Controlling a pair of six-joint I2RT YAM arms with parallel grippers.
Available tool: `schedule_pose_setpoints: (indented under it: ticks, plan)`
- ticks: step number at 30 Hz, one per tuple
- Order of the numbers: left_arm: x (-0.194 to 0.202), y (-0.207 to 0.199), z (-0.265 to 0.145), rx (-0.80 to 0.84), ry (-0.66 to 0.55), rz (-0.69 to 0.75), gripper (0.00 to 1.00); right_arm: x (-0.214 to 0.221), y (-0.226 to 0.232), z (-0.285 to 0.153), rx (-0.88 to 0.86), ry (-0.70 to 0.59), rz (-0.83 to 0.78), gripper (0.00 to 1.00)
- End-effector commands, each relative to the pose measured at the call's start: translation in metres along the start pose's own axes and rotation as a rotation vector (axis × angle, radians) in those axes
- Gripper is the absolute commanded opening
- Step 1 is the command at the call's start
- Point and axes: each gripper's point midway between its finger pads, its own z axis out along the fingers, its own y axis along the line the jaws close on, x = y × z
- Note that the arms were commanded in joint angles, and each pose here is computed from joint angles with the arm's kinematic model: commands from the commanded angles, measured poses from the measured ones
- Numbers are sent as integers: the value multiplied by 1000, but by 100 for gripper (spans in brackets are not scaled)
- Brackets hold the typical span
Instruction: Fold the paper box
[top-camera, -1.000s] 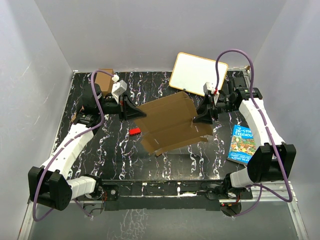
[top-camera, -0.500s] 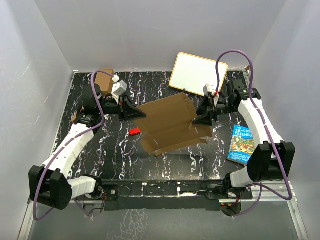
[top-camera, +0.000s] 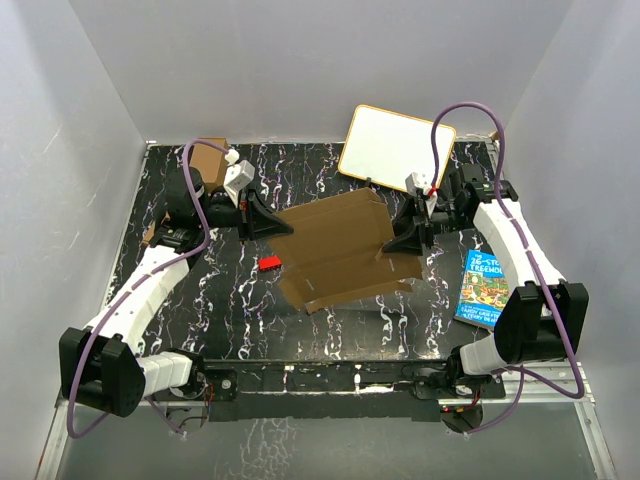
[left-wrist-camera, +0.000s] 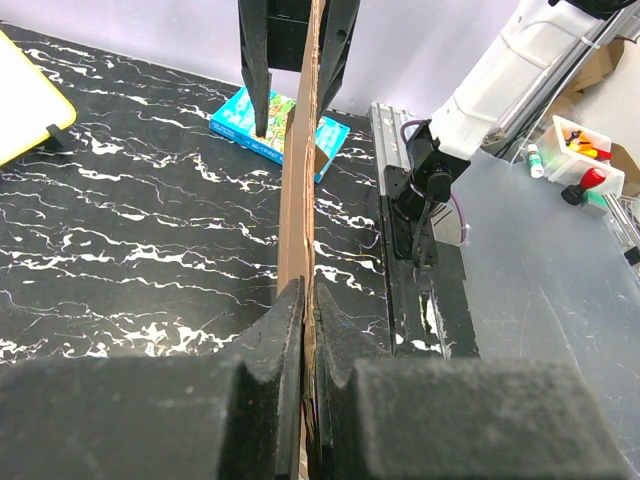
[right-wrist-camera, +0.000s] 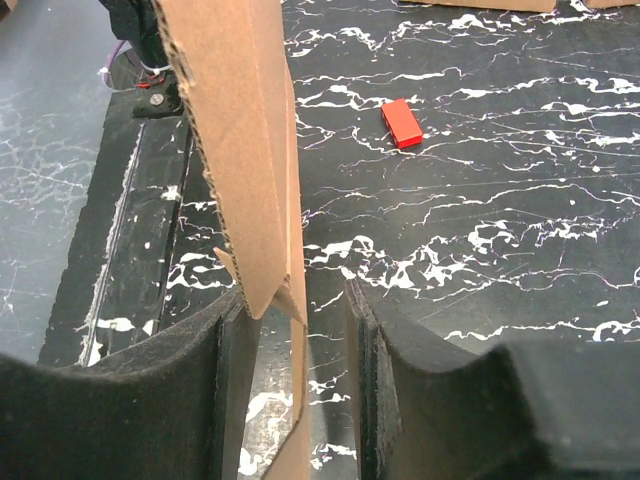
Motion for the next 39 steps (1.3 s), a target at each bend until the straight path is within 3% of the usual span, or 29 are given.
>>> schedule_pose_setpoints:
  ticks: [1,6,11,13,18,21,25,35,39]
  plan:
    - [-3,-6,-1,32,-6,42,0,-19,5,4,-27,-82,-98,41]
    - [-2,-5,-1,32,-5,38,0,-19,5,6,-34,-90,-89,34]
    - [0,-4,0,32,-4,36,0,-18,6,6,-37,-91,-87,18]
    - [0,-4,0,31,-4,35,0,-17,6,7,-39,-90,-85,15]
    - [2,-2,0,29,-3,29,0,-13,6,7,-38,-84,-81,15]
    - [3,-1,0,28,-2,29,0,-11,6,7,-35,-76,-79,25]
    - [3,0,-1,25,-3,30,0,-4,7,8,-36,-67,-71,29]
    - [5,2,-2,26,-2,24,0,4,6,10,-43,-72,-53,29]
    - [6,3,-1,26,-3,18,0,6,6,12,-52,-80,-40,23]
